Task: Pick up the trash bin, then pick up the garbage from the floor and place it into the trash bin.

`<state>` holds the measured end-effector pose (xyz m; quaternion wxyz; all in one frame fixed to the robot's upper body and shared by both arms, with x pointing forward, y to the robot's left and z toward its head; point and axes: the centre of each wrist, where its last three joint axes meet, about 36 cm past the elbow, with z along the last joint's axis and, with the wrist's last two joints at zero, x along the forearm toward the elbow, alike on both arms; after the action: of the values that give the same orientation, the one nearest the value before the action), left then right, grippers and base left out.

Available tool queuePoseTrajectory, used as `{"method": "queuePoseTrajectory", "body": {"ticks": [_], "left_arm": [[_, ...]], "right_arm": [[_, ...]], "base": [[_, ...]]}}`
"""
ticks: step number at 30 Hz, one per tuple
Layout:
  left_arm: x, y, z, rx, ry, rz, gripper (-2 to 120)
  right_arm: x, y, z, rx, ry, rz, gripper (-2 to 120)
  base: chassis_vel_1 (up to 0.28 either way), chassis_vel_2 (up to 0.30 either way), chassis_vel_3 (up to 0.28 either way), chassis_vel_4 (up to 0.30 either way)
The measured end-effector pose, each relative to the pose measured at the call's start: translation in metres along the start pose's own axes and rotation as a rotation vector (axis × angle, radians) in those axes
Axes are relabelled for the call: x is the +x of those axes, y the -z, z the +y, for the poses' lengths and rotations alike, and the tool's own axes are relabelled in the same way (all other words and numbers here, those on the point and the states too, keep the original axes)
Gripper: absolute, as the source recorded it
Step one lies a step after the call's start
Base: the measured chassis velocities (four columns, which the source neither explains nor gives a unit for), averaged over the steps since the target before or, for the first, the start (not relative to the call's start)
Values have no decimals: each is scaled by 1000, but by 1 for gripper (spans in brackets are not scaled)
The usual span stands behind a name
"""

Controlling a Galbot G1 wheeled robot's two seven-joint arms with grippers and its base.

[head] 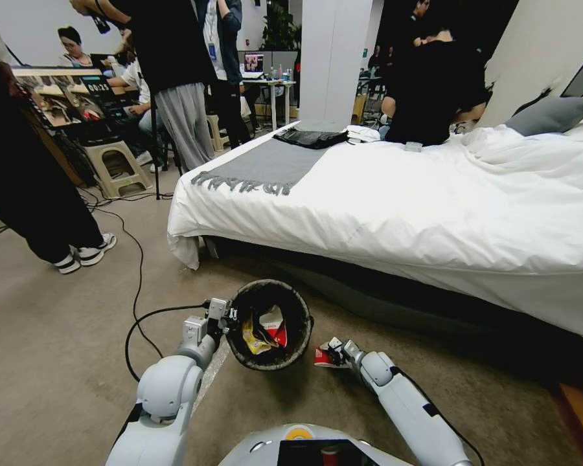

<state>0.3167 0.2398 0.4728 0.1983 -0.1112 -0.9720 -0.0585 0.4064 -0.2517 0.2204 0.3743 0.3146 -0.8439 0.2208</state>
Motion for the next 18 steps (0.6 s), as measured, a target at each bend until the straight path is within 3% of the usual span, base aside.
{"method": "queuePoseTrajectory", "body": {"ticks": [11,18], "left_arm": [[0,0,0,0,2,1,1],[0,-1,0,2,1,2,1]], "right_arm": [[8,1,4,-52,-5,-40,0],[37,1,0,-122,-61,-116,0]], "base": [[0,0,0,0],[0,0,0,0]]}}
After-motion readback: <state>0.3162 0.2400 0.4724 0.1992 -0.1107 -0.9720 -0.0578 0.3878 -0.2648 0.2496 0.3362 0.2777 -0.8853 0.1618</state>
